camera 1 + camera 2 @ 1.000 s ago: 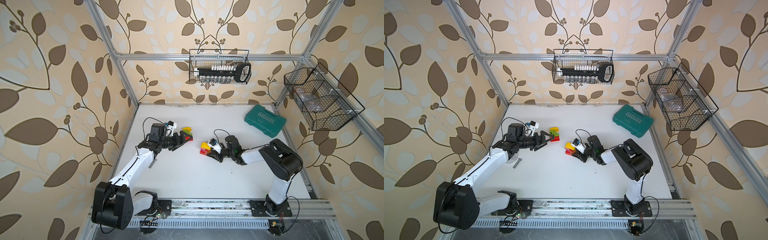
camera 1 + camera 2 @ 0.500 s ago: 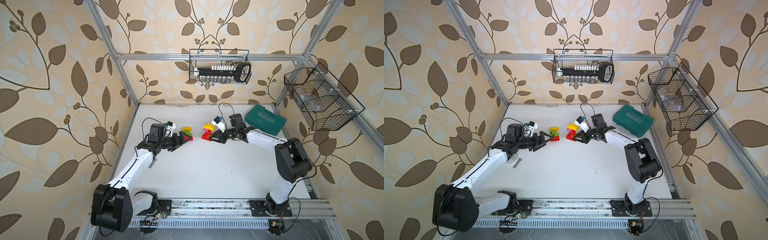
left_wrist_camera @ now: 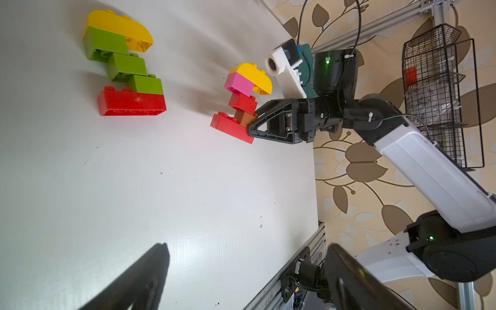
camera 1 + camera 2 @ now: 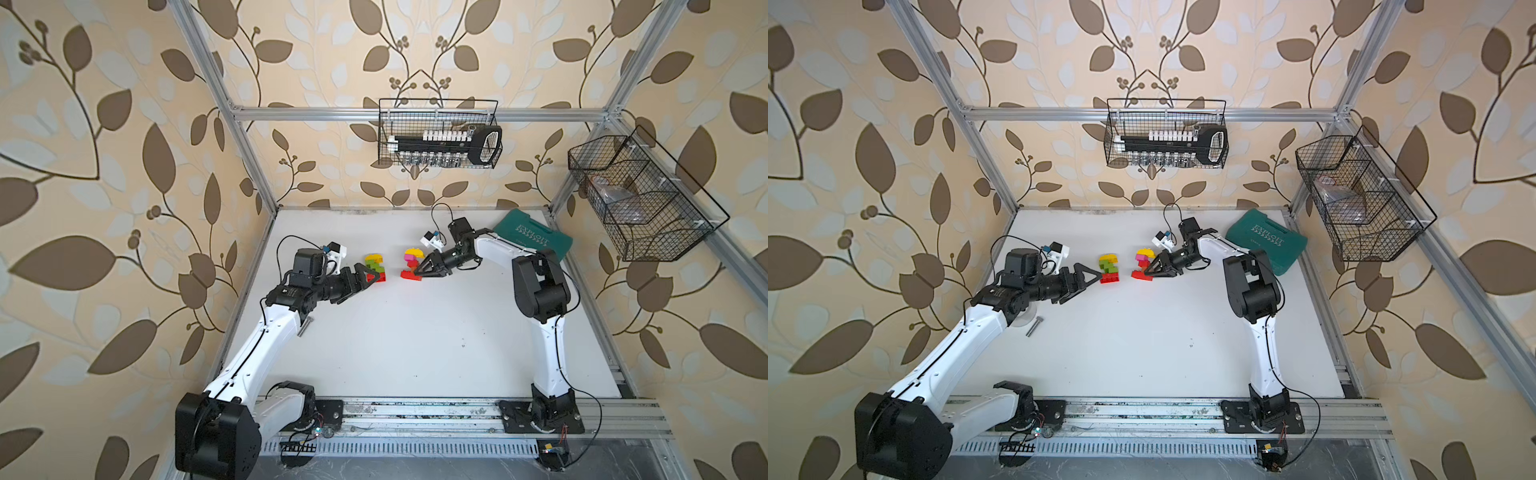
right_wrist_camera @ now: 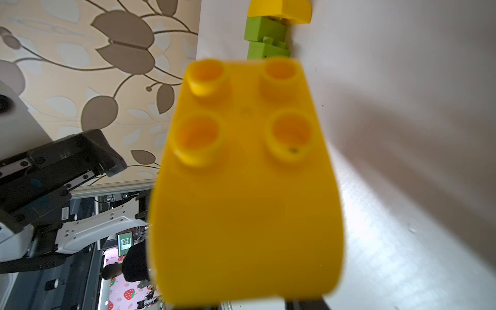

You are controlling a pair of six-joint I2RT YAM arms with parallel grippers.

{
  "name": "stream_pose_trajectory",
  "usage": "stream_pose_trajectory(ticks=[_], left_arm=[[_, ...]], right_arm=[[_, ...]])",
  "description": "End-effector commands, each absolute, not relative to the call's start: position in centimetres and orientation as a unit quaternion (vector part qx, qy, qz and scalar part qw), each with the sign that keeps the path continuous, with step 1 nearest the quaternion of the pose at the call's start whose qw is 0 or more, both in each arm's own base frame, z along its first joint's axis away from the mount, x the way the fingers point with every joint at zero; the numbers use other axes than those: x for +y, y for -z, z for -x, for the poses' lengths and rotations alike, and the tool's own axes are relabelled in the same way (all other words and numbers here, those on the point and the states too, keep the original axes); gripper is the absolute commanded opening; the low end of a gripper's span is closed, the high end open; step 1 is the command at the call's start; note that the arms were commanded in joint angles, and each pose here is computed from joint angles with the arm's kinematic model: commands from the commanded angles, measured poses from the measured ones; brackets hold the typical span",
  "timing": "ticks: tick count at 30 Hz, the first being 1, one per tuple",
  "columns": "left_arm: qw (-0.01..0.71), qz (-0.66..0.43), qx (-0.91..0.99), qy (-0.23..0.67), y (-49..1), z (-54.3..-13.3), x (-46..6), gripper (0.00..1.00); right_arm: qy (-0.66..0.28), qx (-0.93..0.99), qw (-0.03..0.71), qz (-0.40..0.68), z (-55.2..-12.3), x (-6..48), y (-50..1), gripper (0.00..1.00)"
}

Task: Assemble the letter s with lego
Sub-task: Adjust the lego brick at the center of the board, then reset both arms

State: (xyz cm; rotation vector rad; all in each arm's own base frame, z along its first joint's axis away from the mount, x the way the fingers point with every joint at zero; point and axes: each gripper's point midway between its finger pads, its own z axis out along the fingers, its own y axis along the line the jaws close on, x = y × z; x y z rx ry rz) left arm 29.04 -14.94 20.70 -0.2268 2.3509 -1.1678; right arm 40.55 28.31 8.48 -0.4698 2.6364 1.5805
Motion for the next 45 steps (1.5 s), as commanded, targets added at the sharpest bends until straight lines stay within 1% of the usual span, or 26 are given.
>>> stream_pose_trajectory(ticks=[1,6,11,14,15,18,20,21,22,23,25,27,29,31,33,34,36,39,43,45], left_arm=[[0.28,0.071,0.859,0.424,-22.5,-29.3,-14.5,0.93],[0.28,0.073,0.86,0.42,-22.4,-29.4,-14.4,0.93],[0.28,0.072,0.862,0.417,-22.3,-29.4,-14.4,0.93],[0.281,0.071,0.863,0.415,-22.4,-29.4,-14.4,0.94],[0.283,0.071,0.863,0.413,-22.4,-29.5,-14.3,0.94],[0.285,0.07,0.863,0.411,-22.6,-29.4,-14.2,0.94],[0.287,0.071,0.865,0.406,-22.7,-29.4,-14.1,0.95],[0.29,0.071,0.866,0.402,-22.8,-29.4,-13.9,0.96],[0.292,0.072,0.868,0.395,-22.7,-29.4,-13.7,0.97],[0.295,0.074,0.87,0.389,-22.8,-29.4,-13.5,0.99],[0.308,0.083,0.875,0.365,-23.0,-29.5,-12.7,0.99],[0.326,0.092,0.881,0.33,-23.0,-29.7,-11.5,0.99],[0.351,0.103,0.886,0.286,-23.2,-30.2,-10.0,0.99],[0.38,0.12,0.89,0.224,-23.1,-30.8,-7.7,0.99],[0.407,0.144,0.888,0.156,-22.7,-31.3,-5.2,0.99],[0.422,0.161,0.884,0.123,-22.2,-31.6,-3.8,0.99],[0.443,0.185,0.874,0.069,-20.9,-32.0,-1.7,0.99],[0.464,0.209,0.86,0.016,-19.3,-32.2,0.4,0.99],[0.491,0.238,0.837,-0.042,-17.7,-32.0,2.8,0.99],[0.509,0.242,0.823,-0.064,-17.3,-31.7,3.7,0.99]], right_arm=[[-0.527,0.84,-0.033,0.121,-40.1,28.3,-7.7,0.31],[-0.529,0.84,-0.056,0.106,-40.5,28.4,-5.7,0.31],[-0.526,0.843,-0.07,0.09,-41.3,28.0,-4.0,0.35],[-0.519,0.847,-0.069,0.089,-41.6,27.8,-3.6,0.42],[-0.517,0.849,-0.069,0.087,-41.7,27.6,-3.4,0.42],[-0.507,0.855,-0.064,0.086,-41.9,27.2,-3.5,0.5],[-0.495,0.863,-0.055,0.087,-41.9,26.7,-3.8,0.57],[-0.483,0.87,-0.046,0.089,-41.9,26.4,-4.2,0.64],[-0.468,0.878,-0.035,0.092,-42.0,25.9,-4.6,0.96],[-0.452,0.887,-0.024,0.093,-42.0,25.5,-5.0,0.98],[-0.402,0.91,0.021,0.096,-42.1,24.0,-6.7,0.98],[-0.364,0.92,0.095,0.106,-42.2,22.6,-9.4,0.98],[-0.311,0.921,0.206,0.113,-42.4,20.4,-12.7,0.98],[-0.238,0.898,0.347,0.126,-42.1,17.5,-15.6,0.99],[-0.157,0.872,0.45,0.113,-40.8,13.7,-17.2,0.99],[-0.121,0.857,0.488,0.111,-39.8,12.0,-17.5,0.99],[-0.065,0.843,0.525,0.101,-38.3,9.3,-16.9,0.99],[-0.018,0.842,0.533,0.08,-36.8,6.7,-14.3,0.99],[0.015,0.831,0.552,0.061,-37.0,5.0,-12.5,0.99],[0.032,0.836,0.544,0.064,-37.6,4.6,-11.2,0.99]])
